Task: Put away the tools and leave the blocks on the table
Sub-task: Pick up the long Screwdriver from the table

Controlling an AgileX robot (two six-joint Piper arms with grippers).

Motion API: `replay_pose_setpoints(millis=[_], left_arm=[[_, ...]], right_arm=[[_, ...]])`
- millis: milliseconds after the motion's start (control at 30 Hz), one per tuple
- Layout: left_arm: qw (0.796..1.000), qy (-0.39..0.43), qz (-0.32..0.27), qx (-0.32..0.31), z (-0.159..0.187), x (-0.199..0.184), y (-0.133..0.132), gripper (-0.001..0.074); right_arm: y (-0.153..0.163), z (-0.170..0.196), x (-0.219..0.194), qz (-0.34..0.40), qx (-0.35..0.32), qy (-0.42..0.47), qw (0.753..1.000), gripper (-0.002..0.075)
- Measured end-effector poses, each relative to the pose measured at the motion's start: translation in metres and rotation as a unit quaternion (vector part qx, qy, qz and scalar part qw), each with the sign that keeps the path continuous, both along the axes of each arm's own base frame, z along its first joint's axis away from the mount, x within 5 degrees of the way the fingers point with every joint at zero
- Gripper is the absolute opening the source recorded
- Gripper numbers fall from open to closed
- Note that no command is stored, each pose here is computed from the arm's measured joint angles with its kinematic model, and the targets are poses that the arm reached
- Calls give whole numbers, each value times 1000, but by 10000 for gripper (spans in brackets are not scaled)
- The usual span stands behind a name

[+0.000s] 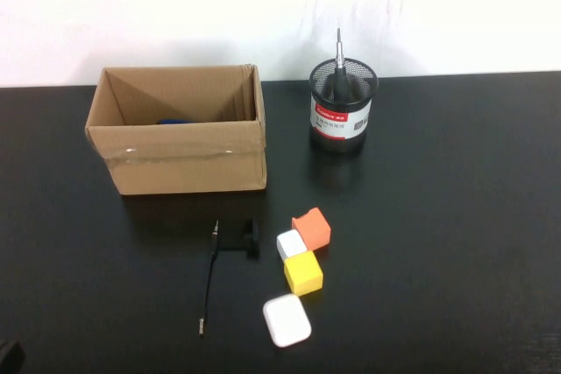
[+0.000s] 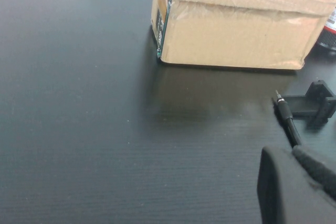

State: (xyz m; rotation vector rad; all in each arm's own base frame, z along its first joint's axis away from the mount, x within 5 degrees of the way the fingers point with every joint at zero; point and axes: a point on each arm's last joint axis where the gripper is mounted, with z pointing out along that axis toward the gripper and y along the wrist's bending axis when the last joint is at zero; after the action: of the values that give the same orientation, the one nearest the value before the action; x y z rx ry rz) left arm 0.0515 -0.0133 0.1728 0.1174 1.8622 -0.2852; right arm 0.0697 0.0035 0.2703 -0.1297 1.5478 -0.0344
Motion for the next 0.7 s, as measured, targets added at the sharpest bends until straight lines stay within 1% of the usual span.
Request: replay_pose_setpoints(millis=[133, 267, 333, 433, 700], left_arm=[[1000, 0, 0, 0, 0, 0, 0, 3], [1000, 0, 0, 0, 0, 0, 0, 3], [1000, 0, 0, 0, 0, 0, 0, 3], [1000, 0, 0, 0, 0, 0, 0, 3], [1000, 0, 0, 0, 0, 0, 0, 3]], right_arm=[[-7, -39, -12, -48, 9, 2, 999, -6], [-10, -76, -15, -72, 10, 17, 997, -6], [-13, -83, -16, -93, 9, 72, 993, -6], [-17, -94, -18, -113, 5, 125, 986, -6], [-17, -94, -18, -115, 2, 128, 985, -6]])
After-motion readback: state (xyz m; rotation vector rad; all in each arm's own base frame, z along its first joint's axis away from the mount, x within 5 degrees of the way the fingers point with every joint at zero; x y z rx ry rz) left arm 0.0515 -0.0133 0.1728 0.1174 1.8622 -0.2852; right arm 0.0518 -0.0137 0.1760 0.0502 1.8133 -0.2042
